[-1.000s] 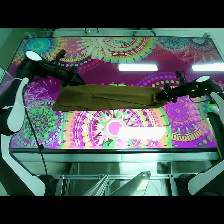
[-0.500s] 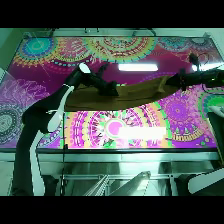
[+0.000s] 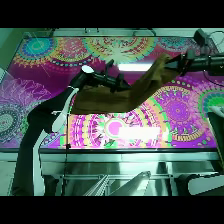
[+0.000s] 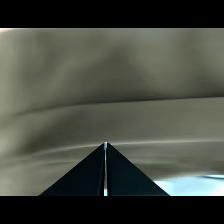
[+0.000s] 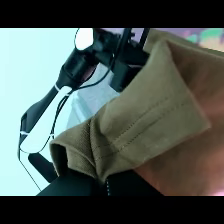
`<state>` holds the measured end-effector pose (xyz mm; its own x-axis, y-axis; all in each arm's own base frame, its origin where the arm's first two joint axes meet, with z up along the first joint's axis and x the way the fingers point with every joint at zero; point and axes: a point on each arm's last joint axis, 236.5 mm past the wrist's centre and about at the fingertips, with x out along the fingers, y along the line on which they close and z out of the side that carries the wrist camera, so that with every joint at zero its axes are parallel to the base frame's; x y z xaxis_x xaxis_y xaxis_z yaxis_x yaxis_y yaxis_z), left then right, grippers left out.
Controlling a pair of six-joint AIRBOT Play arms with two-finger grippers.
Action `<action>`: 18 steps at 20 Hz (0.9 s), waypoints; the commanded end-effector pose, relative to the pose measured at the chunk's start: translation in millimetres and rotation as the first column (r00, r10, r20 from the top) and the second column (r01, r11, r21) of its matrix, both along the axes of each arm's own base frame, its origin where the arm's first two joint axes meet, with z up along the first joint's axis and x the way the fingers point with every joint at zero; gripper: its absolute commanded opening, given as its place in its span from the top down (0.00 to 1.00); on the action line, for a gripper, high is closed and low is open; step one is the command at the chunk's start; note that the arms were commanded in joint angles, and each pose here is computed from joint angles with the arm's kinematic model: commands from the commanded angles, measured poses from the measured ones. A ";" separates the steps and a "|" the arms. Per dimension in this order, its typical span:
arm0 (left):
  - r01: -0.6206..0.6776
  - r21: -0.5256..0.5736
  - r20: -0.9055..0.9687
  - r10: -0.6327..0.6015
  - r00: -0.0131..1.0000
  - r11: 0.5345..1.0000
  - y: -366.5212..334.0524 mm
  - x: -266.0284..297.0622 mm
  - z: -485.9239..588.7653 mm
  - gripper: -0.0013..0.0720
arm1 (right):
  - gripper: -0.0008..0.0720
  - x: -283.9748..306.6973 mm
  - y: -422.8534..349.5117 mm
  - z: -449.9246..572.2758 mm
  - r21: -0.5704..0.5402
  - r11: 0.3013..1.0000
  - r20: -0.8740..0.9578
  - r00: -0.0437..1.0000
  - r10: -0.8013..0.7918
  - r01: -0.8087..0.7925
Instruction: Fold the shirts.
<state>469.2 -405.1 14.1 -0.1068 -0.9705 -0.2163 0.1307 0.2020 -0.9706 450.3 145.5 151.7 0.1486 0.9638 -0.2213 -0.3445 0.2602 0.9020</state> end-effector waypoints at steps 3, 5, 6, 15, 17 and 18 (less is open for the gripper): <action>0.006 -0.666 0.063 0.049 0.997 0.746 145.4 8.3 227.5 0.97 | 0.95 1.1 134.7 -14.0 -0.070 0.997 0.069 0.997 0.039 -0.034; 0.041 -0.712 0.157 0.102 0.982 0.701 212.3 -3.3 271.1 0.97 | 0.95 3.8 202.0 -35.7 -0.107 0.994 0.101 0.995 0.001 0.009; 0.042 -0.703 0.202 0.142 0.969 0.709 233.4 -7.4 282.7 0.97 | 0.94 5.1 236.3 -51.7 -0.123 0.991 0.115 0.993 -0.032 0.046; 0.005 -0.703 0.294 0.283 0.913 0.711 308.6 -38.7 312.6 0.97 | 0.95 -23.2 315.2 -100.2 -0.164 0.985 0.153 0.986 0.069 -0.043; 0.013 -0.709 0.286 0.270 0.919 0.705 308.5 -46.3 305.4 0.97 | 0.95 -7.4 261.2 -79.4 -0.203 0.979 0.111 0.992 0.055 -0.031; 0.007 -0.712 0.275 0.269 0.923 0.703 308.8 -46.1 300.5 0.97 | 0.95 -0.5 232.2 -72.5 -0.238 0.971 0.090 0.995 0.037 -0.015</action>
